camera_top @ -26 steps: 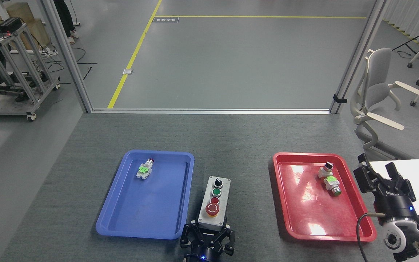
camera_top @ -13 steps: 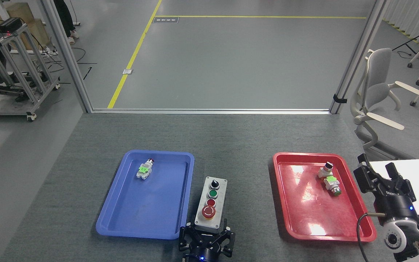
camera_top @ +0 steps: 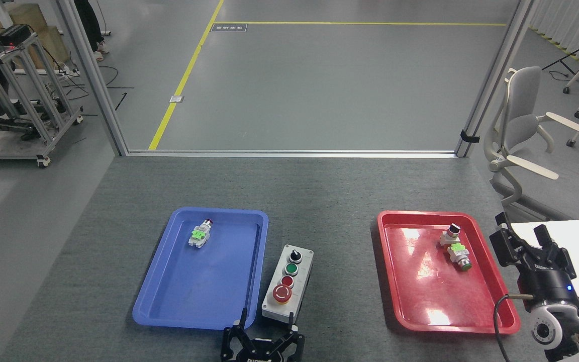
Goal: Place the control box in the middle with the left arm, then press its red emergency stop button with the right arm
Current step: 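Open the left gripper and withdraw it from the control box, then move the right gripper over the control box's red stop button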
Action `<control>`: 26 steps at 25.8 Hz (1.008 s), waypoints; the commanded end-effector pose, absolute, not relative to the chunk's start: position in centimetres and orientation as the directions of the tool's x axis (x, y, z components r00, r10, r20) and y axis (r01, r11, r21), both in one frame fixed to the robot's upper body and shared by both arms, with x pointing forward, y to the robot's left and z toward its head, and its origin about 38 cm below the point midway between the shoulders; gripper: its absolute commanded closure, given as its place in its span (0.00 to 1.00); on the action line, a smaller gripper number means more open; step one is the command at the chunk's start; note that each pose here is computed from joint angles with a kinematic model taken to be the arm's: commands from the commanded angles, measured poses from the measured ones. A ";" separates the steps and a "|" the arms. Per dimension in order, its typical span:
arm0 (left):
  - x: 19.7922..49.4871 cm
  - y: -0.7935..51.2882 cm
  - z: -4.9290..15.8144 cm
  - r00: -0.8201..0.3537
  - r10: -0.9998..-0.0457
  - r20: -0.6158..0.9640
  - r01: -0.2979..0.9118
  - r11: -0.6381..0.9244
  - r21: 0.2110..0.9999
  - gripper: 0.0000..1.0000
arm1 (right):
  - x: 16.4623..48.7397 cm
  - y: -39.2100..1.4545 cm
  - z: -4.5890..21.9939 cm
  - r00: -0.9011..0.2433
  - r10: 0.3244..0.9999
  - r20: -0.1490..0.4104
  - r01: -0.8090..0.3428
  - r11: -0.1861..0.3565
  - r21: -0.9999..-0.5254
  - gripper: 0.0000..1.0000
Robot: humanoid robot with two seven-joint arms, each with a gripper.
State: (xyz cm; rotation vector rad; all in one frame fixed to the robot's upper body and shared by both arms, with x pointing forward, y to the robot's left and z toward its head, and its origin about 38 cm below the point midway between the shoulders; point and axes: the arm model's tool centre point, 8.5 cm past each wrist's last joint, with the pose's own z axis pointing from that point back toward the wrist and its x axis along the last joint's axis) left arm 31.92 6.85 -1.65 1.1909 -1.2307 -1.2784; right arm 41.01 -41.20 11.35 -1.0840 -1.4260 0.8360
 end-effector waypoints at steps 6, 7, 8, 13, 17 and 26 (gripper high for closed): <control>30.9 12.3 0.2 -0.015 -0.997 -0.073 -0.065 -0.072 0.995 0.01 | 41.1 -41.4 11.6 -0.009 0.948 0.318 0.160 0.316 -0.935 0.02; 31.2 12.9 0.7 -0.004 -0.997 -0.072 -0.079 -0.071 0.994 0.01 | 41.0 -41.2 11.7 -0.021 0.948 0.319 0.160 0.318 -0.935 0.03; 31.5 13.5 1.2 0.002 -0.997 -0.071 -0.093 -0.071 0.993 0.01 | 41.0 -41.1 11.7 -0.032 0.948 0.316 0.159 0.317 -0.935 0.04; 33.5 16.8 2.5 -0.004 -0.998 -0.060 -0.114 -0.059 0.992 0.01 | 40.9 -40.9 11.6 -0.042 0.947 0.318 0.161 0.320 -0.933 0.28; 35.6 20.9 3.4 -0.016 -0.999 -0.028 -0.125 -0.026 0.992 0.02 | 41.4 -40.0 12.7 -0.069 0.948 0.311 0.283 0.318 -0.905 0.58; 38.5 25.8 3.6 -0.099 -0.992 -0.077 -0.087 -0.069 0.994 0.02 | 47.2 -26.0 14.1 -0.398 0.894 0.205 0.208 0.305 -0.929 0.96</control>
